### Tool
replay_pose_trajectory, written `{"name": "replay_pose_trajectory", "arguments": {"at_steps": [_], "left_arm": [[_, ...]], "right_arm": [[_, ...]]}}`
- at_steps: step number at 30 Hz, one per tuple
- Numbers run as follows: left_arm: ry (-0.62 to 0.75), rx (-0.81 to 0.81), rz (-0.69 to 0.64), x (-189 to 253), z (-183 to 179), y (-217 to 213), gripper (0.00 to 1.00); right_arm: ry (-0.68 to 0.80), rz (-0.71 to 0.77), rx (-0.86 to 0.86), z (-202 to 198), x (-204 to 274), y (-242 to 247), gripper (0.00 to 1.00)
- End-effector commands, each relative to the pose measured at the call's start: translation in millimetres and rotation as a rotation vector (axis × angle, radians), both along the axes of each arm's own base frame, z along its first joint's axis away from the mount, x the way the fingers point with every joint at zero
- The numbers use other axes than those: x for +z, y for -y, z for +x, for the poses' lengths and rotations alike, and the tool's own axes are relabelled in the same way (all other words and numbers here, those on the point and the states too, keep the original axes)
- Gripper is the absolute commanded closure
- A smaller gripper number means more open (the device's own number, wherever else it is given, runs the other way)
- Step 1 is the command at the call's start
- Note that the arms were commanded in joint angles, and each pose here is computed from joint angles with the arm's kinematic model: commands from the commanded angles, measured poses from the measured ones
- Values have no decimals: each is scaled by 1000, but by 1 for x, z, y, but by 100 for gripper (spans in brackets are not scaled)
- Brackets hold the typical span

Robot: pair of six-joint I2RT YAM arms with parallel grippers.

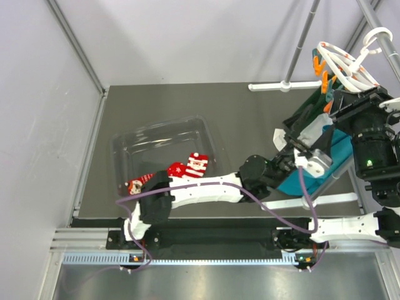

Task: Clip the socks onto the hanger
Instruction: Open the clamp at the hanger.

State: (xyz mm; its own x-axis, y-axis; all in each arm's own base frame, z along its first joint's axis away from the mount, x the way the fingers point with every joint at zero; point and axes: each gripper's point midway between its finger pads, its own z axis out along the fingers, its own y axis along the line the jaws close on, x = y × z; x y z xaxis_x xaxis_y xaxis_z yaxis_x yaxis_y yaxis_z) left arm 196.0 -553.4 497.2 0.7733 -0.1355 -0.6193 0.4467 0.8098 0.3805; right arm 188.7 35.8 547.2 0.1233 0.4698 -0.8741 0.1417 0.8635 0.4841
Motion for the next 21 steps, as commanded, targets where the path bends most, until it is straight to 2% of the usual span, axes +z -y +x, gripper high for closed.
{"name": "replay_pose_trajectory", "arguments": {"at_steps": [1, 2, 3, 4, 5, 6, 7, 9, 12, 13, 15, 16, 21], "left_arm": [[-181, -126, -193, 51, -8, -64, 22], [-229, -166, -103, 25, -11, -54, 22], [-266, -303, -88, 25, -21, -49, 24], [-287, -377, -108, 44, -28, -67, 24], [-329, -448, -43, 33, -32, -61, 25], [-373, -631, -28, 34, -51, -57, 26], [-375, -688, -27, 44, -44, -70, 29], [-461, -826, -28, 47, -49, -76, 30], [-493, -990, 18, 61, -55, -84, 29], [-521, -1033, 75, 51, -51, -79, 29], [-571, -1099, 67, 63, -47, -82, 29], [-611, -1121, 98, 51, -44, -72, 29], [-708, -1216, 134, 50, -43, -58, 32]], "right_arm": [[-92, 50, -108, -8, -17, 27, 100], [-92, 48, -107, -8, -17, 27, 100], [-94, 37, -107, -8, -19, 27, 100], [-94, 36, -102, -8, -20, 29, 100], [-95, 31, -102, -8, -21, 29, 100], [-95, 32, -99, -9, -22, 30, 100], [-94, 32, -92, -9, -25, 32, 100], [-92, 32, -79, -10, -28, 33, 100], [-95, 24, -43, -11, -33, 30, 100], [-94, 24, -16, -12, -34, 28, 100], [-96, 19, 10, -12, -35, 23, 100], [-96, 20, 30, -12, -35, 20, 100], [-96, 9, 69, -13, -37, 13, 100]]}}
